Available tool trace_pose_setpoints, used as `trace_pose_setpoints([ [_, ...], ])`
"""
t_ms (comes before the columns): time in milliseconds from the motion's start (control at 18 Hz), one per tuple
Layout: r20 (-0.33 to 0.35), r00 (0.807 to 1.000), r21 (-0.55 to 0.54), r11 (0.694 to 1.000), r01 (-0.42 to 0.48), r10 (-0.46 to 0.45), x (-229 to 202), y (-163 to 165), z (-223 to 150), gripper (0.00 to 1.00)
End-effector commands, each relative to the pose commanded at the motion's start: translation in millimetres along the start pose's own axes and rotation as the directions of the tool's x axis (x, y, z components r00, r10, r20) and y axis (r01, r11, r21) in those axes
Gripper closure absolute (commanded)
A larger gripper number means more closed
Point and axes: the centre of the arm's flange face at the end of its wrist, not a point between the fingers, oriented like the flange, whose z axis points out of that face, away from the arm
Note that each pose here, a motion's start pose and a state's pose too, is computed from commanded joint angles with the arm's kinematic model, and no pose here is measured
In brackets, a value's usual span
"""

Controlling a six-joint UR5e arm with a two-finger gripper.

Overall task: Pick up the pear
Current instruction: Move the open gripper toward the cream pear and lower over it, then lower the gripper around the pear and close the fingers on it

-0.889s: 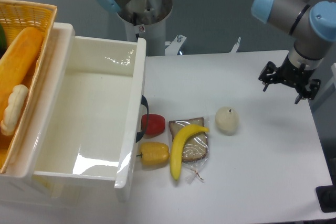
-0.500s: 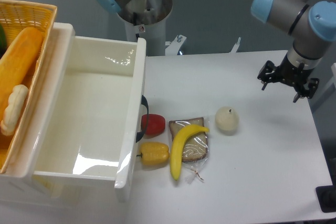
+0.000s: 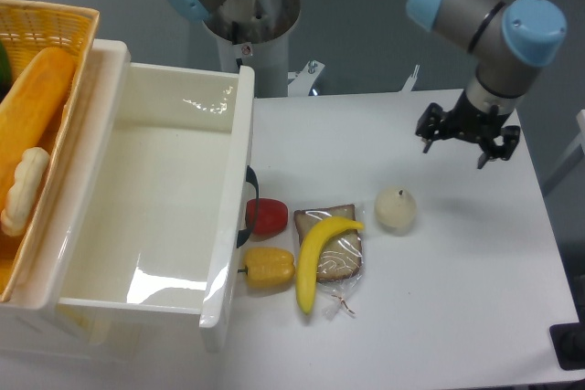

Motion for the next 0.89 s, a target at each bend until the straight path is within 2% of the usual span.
trace_pose_setpoints([
  [333, -0.012, 1.000, -0.019, 1.000, -0.015, 0.015, 18, -30, 15, 0.00],
  [722, -0.055, 0.998, -0.043, 0.999, -0.022, 0.019, 15, -32, 43, 0.31],
  [889, -0.064, 0.998, -0.047, 0.999, -0.023, 0.020, 15, -33, 49, 0.36],
])
